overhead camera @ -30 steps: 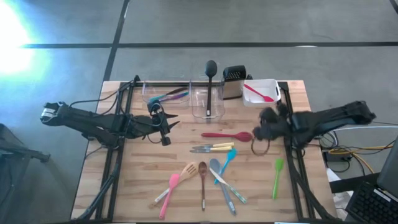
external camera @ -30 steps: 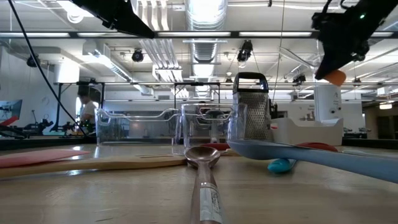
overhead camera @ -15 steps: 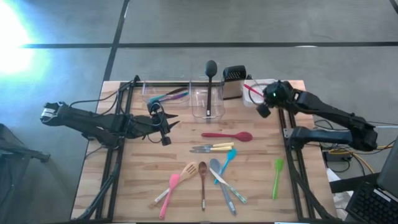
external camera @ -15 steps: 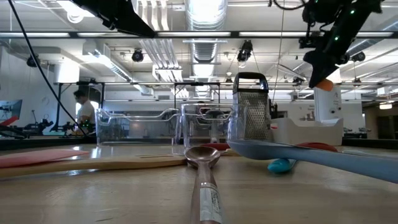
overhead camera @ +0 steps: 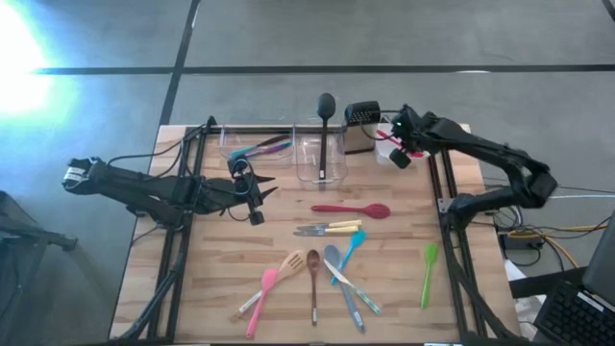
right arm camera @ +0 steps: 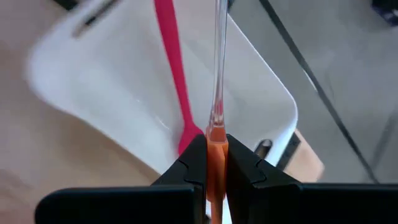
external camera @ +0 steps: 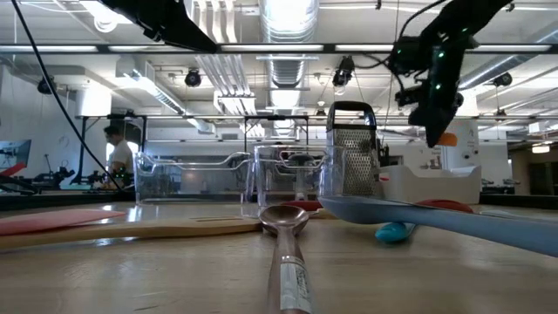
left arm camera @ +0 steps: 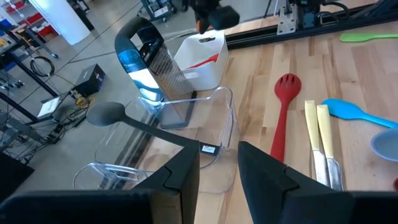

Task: Pick & Place Kitchen Items
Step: Put the orange spatula into white bin

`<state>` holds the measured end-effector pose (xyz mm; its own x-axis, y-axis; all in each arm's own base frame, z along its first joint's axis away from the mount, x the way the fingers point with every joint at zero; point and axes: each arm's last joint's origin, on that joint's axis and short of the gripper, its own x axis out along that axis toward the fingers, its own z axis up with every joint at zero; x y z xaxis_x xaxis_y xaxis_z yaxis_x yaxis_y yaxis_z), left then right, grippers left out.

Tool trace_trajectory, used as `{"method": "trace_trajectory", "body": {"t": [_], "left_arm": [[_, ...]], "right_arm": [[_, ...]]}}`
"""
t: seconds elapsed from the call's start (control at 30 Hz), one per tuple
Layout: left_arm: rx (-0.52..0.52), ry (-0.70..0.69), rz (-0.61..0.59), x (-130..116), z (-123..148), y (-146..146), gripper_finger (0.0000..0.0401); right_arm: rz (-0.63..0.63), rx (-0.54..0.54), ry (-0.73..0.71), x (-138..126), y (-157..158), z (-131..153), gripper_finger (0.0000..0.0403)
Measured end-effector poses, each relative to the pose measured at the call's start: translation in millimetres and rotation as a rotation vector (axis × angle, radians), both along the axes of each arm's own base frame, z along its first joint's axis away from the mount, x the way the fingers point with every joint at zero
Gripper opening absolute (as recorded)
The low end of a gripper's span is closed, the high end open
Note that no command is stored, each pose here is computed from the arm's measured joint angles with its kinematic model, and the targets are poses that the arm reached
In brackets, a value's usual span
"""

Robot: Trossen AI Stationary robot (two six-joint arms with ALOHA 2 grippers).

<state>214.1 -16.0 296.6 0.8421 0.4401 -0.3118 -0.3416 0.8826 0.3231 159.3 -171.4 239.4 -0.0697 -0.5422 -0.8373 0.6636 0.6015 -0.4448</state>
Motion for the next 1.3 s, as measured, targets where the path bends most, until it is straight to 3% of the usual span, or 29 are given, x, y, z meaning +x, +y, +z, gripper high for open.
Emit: {"method": "trace_trajectory", "body": {"t": [0.43, 0.9, 1.3], "left_arm": [[0.012, 0.039, -0.003, -1, -3, 0, 0.0112], [0.018, 0.041, -0.005, -1, -3, 0, 0.0112], [0.007, 0.035, -0.001, -1, -3, 0, 0.0112]], "right_arm": [[-0.026, 0.207, 0.240, 7, -39, -48, 0.0017], [0.061, 0.251, 0.308, 10, -56, -71, 0.0017], [0.053, 0.246, 0.292, 7, -56, -66, 0.0119]]}}
